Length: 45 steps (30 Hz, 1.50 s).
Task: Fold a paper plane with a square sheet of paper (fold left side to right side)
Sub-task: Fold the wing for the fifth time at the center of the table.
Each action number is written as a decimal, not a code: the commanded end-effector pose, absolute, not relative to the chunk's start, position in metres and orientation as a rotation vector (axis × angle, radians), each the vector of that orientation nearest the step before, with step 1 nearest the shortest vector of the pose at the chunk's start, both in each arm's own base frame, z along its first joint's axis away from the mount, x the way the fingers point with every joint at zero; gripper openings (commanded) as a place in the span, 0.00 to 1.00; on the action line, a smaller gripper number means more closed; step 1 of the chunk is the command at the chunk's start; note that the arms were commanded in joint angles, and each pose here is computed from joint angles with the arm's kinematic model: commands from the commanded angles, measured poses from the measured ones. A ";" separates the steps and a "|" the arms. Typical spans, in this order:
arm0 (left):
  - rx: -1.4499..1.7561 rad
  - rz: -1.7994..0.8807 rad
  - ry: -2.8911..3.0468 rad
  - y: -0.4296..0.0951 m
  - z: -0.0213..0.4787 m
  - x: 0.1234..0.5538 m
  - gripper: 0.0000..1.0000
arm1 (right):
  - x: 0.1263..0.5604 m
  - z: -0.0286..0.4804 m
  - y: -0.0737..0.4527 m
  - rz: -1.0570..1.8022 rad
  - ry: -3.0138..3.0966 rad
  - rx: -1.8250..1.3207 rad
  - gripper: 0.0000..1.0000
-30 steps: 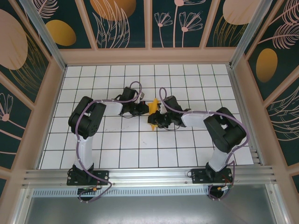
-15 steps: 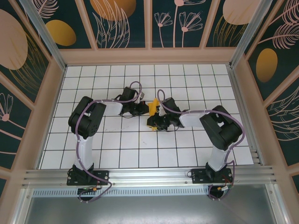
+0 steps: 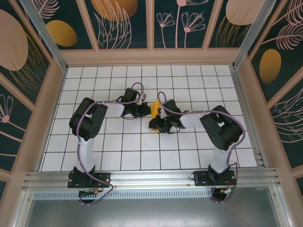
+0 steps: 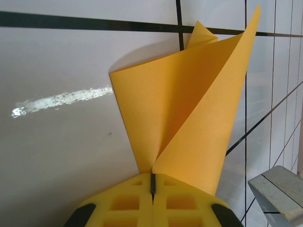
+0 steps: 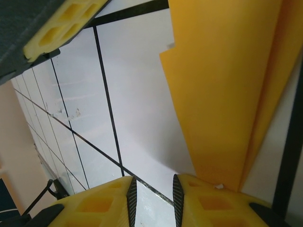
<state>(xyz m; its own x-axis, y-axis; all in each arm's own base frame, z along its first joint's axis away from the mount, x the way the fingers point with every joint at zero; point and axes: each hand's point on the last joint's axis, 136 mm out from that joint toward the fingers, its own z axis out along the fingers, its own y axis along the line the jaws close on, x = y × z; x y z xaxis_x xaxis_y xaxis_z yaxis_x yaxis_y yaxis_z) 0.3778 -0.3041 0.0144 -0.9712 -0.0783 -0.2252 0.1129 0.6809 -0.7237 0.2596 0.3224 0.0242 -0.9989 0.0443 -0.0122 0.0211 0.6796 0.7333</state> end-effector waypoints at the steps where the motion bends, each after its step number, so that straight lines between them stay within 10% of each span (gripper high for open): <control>1: -0.051 -0.914 2.734 -0.278 -0.039 0.383 0.00 | 0.242 -0.009 0.308 1.056 2.990 0.075 0.31; 11: -0.050 -0.911 2.736 -0.278 -0.041 0.383 0.00 | 0.253 0.052 0.326 1.250 2.796 -0.009 0.31; 29: -0.045 -0.903 2.740 -0.278 -0.041 0.384 0.00 | 0.239 0.011 0.315 1.163 2.923 0.041 0.31; 45: -0.047 -0.885 2.746 -0.275 -0.043 0.383 0.00 | 0.336 0.093 0.297 1.264 2.591 0.019 0.29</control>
<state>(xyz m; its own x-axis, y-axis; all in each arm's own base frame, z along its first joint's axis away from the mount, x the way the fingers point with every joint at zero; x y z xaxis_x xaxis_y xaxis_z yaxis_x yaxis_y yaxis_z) 0.3782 -0.3036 0.0138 -0.9723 -0.0793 -0.2200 0.1069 0.6861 -0.7197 0.3241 0.2894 0.0954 -0.9693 0.1557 -0.1903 -0.0586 0.6051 0.7940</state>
